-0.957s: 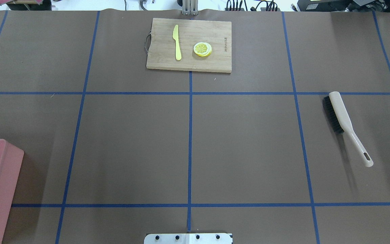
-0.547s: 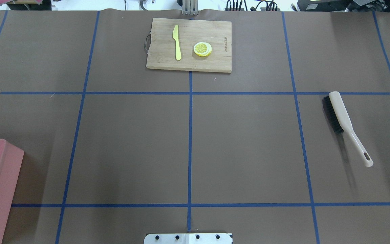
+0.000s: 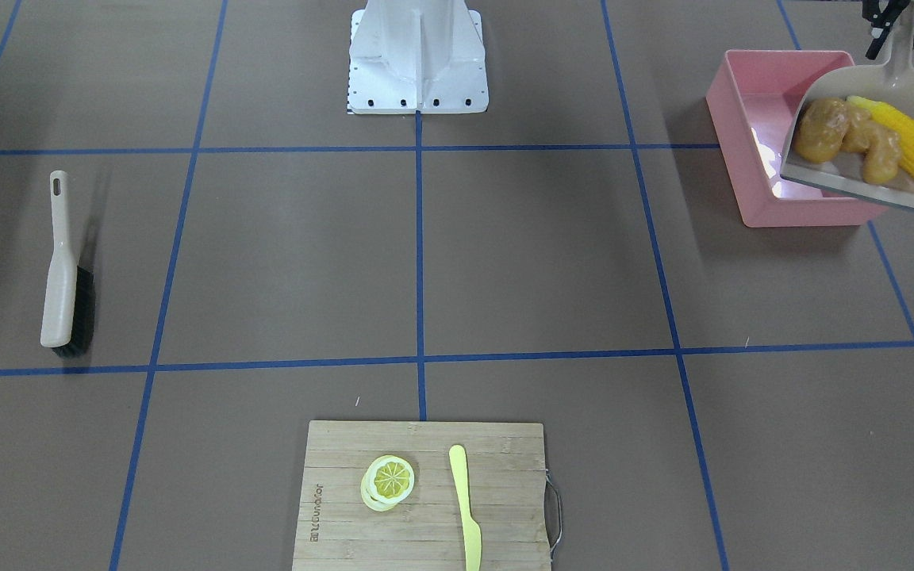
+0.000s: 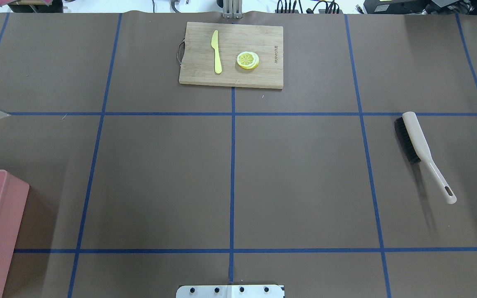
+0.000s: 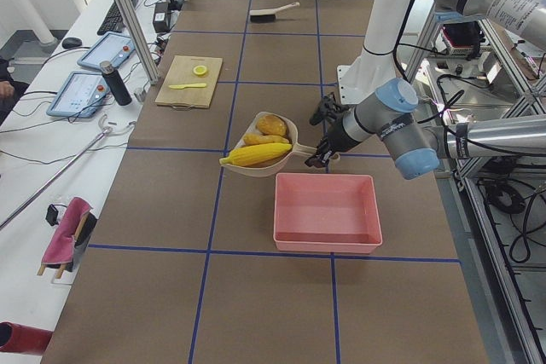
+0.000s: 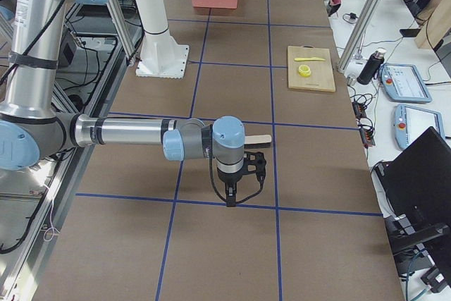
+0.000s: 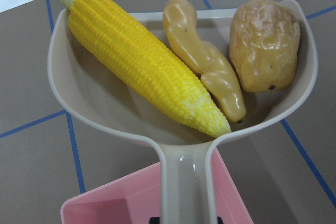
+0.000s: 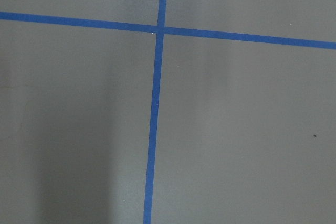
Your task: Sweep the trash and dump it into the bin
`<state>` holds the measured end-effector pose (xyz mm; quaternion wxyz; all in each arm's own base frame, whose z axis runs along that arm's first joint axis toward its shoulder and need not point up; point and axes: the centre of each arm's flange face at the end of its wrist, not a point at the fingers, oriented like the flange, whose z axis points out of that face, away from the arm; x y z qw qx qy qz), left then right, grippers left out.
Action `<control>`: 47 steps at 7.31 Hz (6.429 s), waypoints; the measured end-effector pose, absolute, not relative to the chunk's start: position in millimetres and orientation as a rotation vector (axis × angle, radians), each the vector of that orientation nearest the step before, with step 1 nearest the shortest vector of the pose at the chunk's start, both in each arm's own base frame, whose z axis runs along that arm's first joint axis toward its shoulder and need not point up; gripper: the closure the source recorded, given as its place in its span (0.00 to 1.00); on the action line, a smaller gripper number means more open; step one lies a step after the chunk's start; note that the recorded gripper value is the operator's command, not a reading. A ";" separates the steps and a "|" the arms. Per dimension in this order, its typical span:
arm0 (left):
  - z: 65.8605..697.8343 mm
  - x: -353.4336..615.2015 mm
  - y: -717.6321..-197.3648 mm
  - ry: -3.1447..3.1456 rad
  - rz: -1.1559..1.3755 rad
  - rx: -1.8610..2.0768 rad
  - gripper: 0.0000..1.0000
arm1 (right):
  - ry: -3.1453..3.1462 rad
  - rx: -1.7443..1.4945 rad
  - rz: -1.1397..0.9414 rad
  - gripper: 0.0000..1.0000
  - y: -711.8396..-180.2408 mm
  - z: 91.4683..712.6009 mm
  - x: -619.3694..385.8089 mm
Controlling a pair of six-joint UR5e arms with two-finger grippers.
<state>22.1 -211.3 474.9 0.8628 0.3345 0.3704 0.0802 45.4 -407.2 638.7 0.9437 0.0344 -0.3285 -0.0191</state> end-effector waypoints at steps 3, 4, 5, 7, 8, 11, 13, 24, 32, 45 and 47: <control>518.4 1.1 -183.5 0.813 0.206 0.789 1.00 | -0.662 0.065 -0.038 0.00 -405.8 642.0 45.9; 528.2 -7.2 -171.8 0.814 0.230 0.809 1.00 | -0.662 0.064 -0.038 0.00 -405.6 642.3 45.8; 535.3 -14.1 -160.7 0.813 0.266 0.823 1.00 | -0.663 0.065 -0.038 0.00 -405.6 642.0 45.7; 553.5 -23.7 -137.9 0.827 0.374 0.824 1.00 | -0.666 0.066 -0.038 0.00 -405.6 641.0 45.7; 577.5 -33.8 -118.9 0.838 0.419 0.828 1.00 | -0.667 0.065 -0.038 0.00 -404.8 641.2 45.7; 647.1 -65.0 -59.5 0.876 0.505 0.842 1.00 | -0.670 0.061 -0.037 0.00 -402.6 642.6 45.7; 668.5 -77.1 -31.4 0.893 0.544 0.823 1.00 | -0.669 0.058 -0.036 0.00 -402.0 643.6 45.6; 708.2 -76.9 -2.0 0.947 0.681 0.714 1.00 | -0.664 0.040 -0.030 0.00 -400.3 649.4 45.6; 674.3 -55.2 -12.8 1.054 0.682 0.366 1.00 | -0.662 0.037 -0.028 0.00 -400.0 651.1 46.3; 651.8 -50.8 -2.8 1.113 0.427 0.146 1.00 | -0.659 0.027 -0.026 0.00 -396.6 655.4 46.1; 639.4 -41.2 -18.3 1.159 0.344 0.114 1.00 | -0.658 0.024 -0.024 0.00 -396.2 657.6 46.3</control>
